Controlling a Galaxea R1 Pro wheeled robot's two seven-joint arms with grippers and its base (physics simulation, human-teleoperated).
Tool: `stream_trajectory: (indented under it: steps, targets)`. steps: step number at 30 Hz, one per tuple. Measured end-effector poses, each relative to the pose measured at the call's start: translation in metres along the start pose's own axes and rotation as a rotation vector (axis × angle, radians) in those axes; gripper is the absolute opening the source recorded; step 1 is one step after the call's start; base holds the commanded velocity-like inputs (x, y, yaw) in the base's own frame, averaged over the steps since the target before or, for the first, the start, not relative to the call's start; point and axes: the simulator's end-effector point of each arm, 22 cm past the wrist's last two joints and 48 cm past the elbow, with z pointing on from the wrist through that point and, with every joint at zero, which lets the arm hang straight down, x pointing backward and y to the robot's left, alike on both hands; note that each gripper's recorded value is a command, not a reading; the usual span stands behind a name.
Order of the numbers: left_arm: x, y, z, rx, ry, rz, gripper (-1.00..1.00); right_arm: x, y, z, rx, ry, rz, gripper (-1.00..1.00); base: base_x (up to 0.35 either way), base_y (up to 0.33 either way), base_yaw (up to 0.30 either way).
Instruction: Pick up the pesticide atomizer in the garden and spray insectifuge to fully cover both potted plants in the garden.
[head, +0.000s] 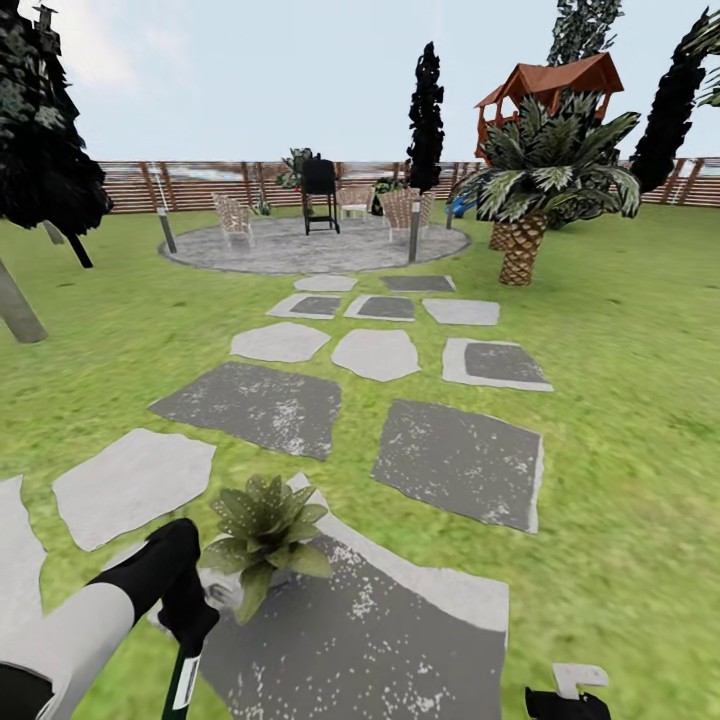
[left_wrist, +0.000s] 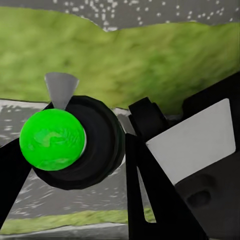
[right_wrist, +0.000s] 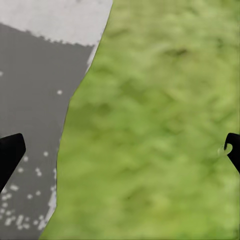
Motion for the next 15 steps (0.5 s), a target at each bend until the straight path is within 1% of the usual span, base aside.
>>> stream_trajectory:
  steps: [5, 8, 9, 12, 15]
  targets:
    - [0.011, -0.006, 0.014, 0.013, 0.024, 0.0, -1.0, 0.0, 0.0, 0.0, 0.0, 0.0, 0.0, 1.0, 0.003, -0.001, 0.002]
    - [0.02, -0.004, 0.023, 0.006, 0.036, -0.006, -1.0, 0.0, 0.0, 0.0, 0.0, 0.0, 0.0, 1.0, 0.0, 0.0, 0.0]
    - [0.021, -0.003, 0.025, 0.003, 0.033, -0.012, -1.0, 0.0, 0.0, 0.0, 0.0, 0.0, 0.0, 1.0, 0.0, 0.0, 0.0]
    - [0.018, 0.009, 0.026, -0.025, -0.005, -0.052, -1.0, 0.0, 0.0, 0.0, 0.0, 0.0, 0.0, 1.0, 0.0, 0.0, 0.0]
    - [0.016, 0.016, 0.026, -0.055, -0.019, -0.07, -1.0, 0.0, 0.0, 0.0, 0.0, 0.0, 0.0, 1.0, 0.0, 0.0, 0.0]
